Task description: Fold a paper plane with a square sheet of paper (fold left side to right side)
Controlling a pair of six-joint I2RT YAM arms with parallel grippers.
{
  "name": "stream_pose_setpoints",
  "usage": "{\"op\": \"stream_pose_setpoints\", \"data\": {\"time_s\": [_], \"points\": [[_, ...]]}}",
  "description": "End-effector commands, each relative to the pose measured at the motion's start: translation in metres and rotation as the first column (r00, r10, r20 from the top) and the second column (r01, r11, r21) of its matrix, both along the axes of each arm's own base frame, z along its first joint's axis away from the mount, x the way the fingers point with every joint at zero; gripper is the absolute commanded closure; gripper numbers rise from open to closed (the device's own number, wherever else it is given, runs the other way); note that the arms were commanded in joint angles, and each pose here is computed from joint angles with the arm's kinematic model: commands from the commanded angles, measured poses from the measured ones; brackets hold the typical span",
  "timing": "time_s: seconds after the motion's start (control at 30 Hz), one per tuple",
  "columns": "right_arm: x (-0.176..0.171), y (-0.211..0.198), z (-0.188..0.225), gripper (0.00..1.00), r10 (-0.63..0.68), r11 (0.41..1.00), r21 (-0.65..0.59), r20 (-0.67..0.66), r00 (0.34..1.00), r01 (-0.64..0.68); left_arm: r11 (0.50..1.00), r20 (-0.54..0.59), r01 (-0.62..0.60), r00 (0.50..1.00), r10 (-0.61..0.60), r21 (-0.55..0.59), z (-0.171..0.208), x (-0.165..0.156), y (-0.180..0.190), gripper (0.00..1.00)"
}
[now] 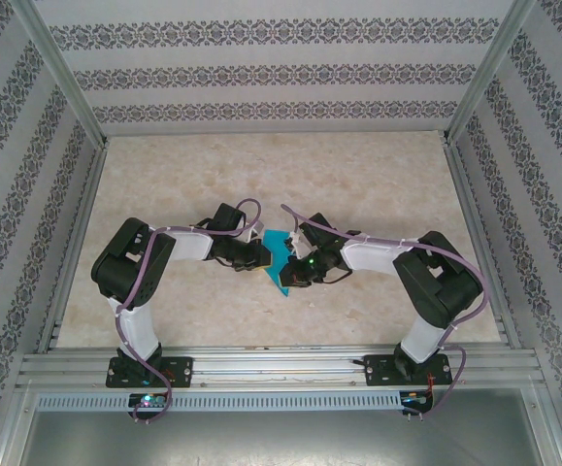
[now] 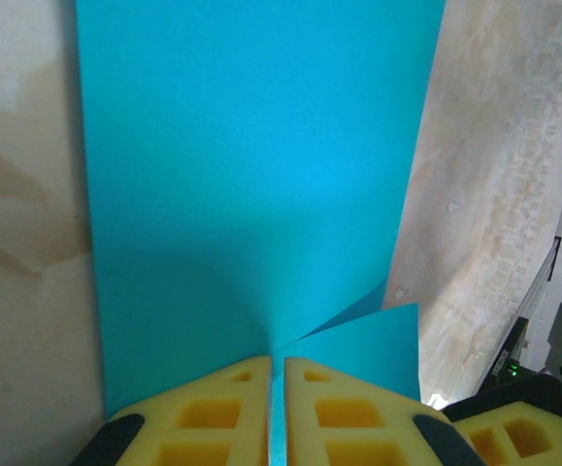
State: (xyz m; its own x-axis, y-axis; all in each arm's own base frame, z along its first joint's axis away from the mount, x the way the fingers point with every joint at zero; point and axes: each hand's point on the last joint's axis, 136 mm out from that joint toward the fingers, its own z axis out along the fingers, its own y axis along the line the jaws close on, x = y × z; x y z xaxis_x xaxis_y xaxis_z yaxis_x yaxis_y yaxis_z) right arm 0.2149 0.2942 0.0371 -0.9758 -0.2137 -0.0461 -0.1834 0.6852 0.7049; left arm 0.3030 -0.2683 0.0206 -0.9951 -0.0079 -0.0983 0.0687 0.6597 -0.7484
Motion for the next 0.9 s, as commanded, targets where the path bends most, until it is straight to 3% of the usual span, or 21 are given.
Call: {"op": "stream_pose_setpoints", "data": {"time_s": [0.0, 0.87], "points": [[-0.009, 0.0, -0.009, 0.92, 0.002, 1.0, -0.017, -0.04, 0.999, -0.003, 0.996, -0.029, 0.001, 1.0, 0.002, 0.088, -0.023, -0.007, 0.007, 0.87], [-0.02, -0.002, -0.026, 0.93, 0.014, 0.999, -0.044, -0.096, 0.995, -0.018, 0.995, -0.031, 0.003, 1.0, 0.0, 0.095, -0.023, -0.007, 0.008, 0.87]]}}
